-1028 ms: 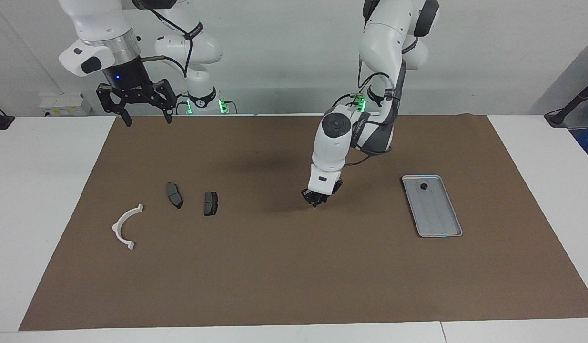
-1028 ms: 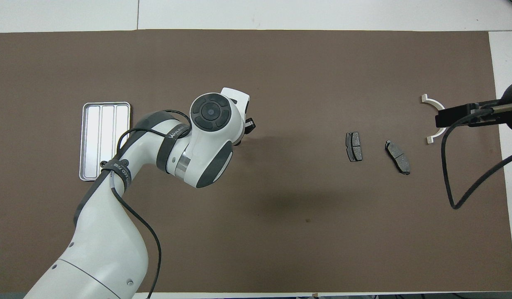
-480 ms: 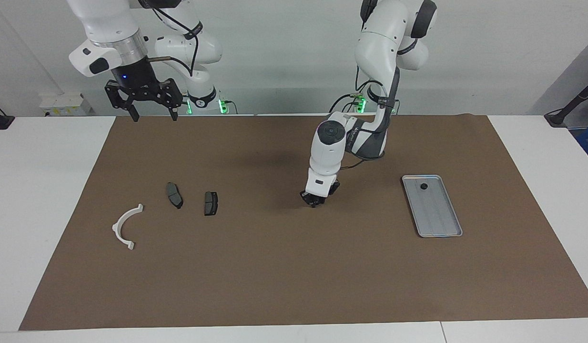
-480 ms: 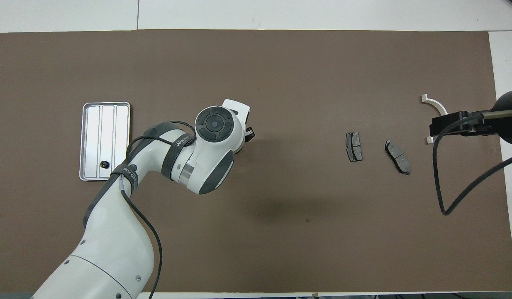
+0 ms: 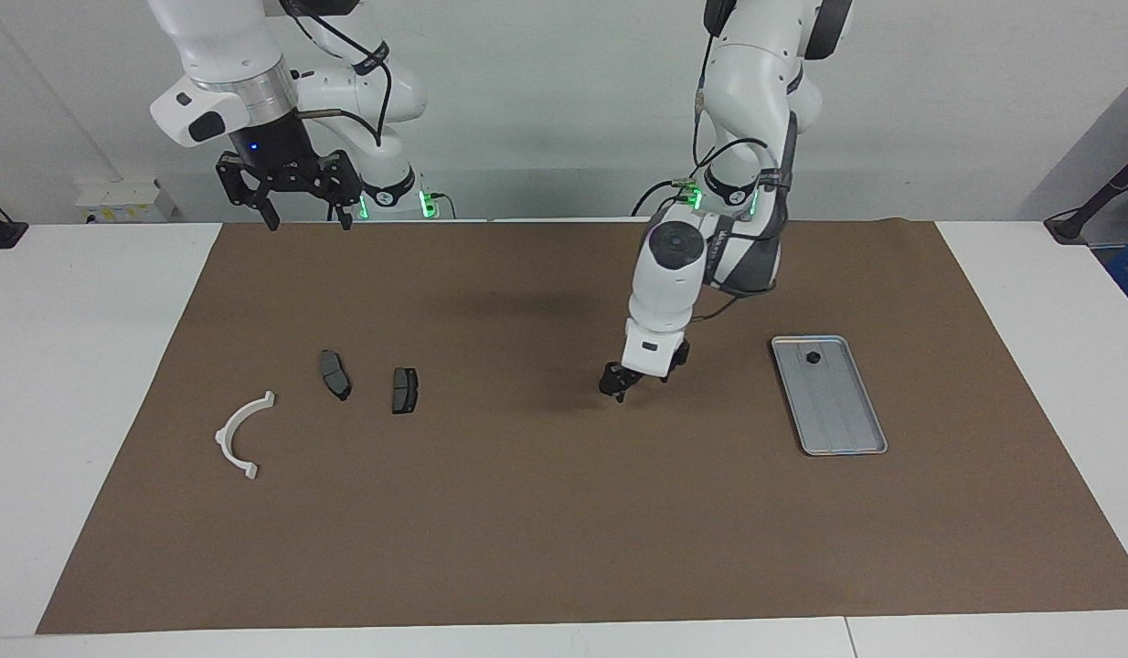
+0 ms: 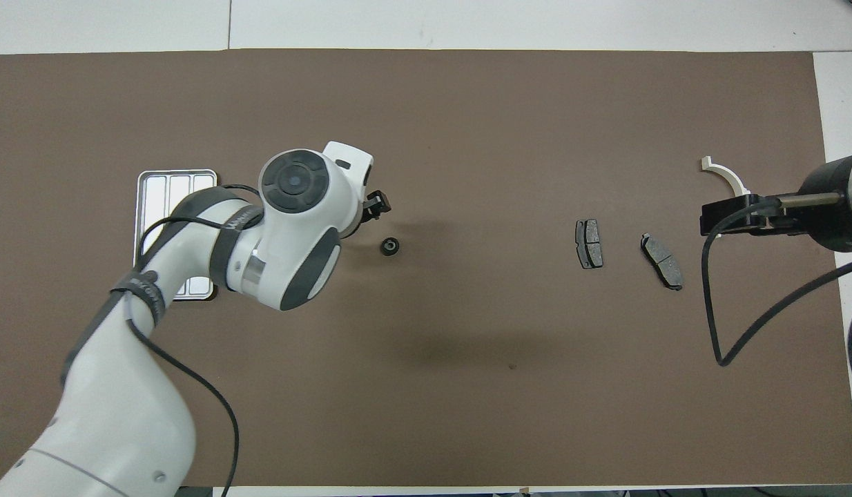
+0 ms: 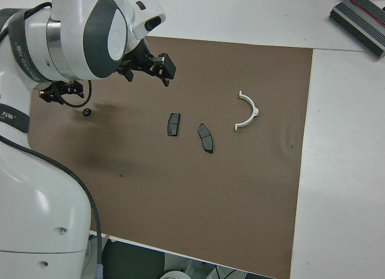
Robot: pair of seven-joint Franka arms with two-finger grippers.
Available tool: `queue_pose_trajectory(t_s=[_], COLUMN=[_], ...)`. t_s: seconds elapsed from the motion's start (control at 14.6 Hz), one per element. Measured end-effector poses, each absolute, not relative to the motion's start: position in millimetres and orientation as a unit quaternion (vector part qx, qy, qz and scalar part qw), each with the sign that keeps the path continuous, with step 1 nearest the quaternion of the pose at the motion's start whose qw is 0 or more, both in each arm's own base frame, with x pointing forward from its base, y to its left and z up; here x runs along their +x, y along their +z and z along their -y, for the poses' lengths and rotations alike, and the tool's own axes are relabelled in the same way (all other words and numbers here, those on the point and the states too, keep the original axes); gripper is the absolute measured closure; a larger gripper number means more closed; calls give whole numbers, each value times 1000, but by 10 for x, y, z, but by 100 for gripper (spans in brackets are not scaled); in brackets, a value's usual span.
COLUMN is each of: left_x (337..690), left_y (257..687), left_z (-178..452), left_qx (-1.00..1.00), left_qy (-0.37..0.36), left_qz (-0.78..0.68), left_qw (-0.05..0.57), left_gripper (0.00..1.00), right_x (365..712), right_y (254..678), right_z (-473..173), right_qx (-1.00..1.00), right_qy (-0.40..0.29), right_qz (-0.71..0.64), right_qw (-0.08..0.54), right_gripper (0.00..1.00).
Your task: Place bearing gear from tray to pile
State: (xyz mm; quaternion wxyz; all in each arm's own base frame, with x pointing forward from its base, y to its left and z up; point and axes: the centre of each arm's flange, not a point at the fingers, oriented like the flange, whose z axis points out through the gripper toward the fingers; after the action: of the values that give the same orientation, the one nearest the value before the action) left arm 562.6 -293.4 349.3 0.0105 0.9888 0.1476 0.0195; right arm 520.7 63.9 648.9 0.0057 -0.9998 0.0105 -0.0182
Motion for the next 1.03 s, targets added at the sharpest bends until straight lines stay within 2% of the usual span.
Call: queue_pose_trajectory(t_s=[0.21, 0.48, 0.89, 0.96, 1.03], left_x=[5577, 5414, 5358, 5327, 5291], left_y=[3715, 3546, 3393, 3328, 3258], left_z=[1741, 684, 92, 37, 23], left_qx=[998, 1000, 999, 999, 999], left_qy=[1, -29, -35, -31, -27], left_qz=[-63, 4, 27, 23, 22], left_qw=[-2, -4, 0, 0, 0], left_gripper=[0, 0, 0, 9, 10], right_x=[5177, 5094, 5149, 5168, 5186], right_y=[6442, 6238, 5557, 5399, 5242], right_z=[-840, -1408, -2425, -2622, -2806], right_qx=[-999, -998, -996, -995, -994], right_qy=[-13, -5, 7, 8, 7], right_qz=[-29, -61, -93, -100, -110], right_qw=[6, 5, 3, 4, 4], right_gripper=[0, 0, 0, 0, 0])
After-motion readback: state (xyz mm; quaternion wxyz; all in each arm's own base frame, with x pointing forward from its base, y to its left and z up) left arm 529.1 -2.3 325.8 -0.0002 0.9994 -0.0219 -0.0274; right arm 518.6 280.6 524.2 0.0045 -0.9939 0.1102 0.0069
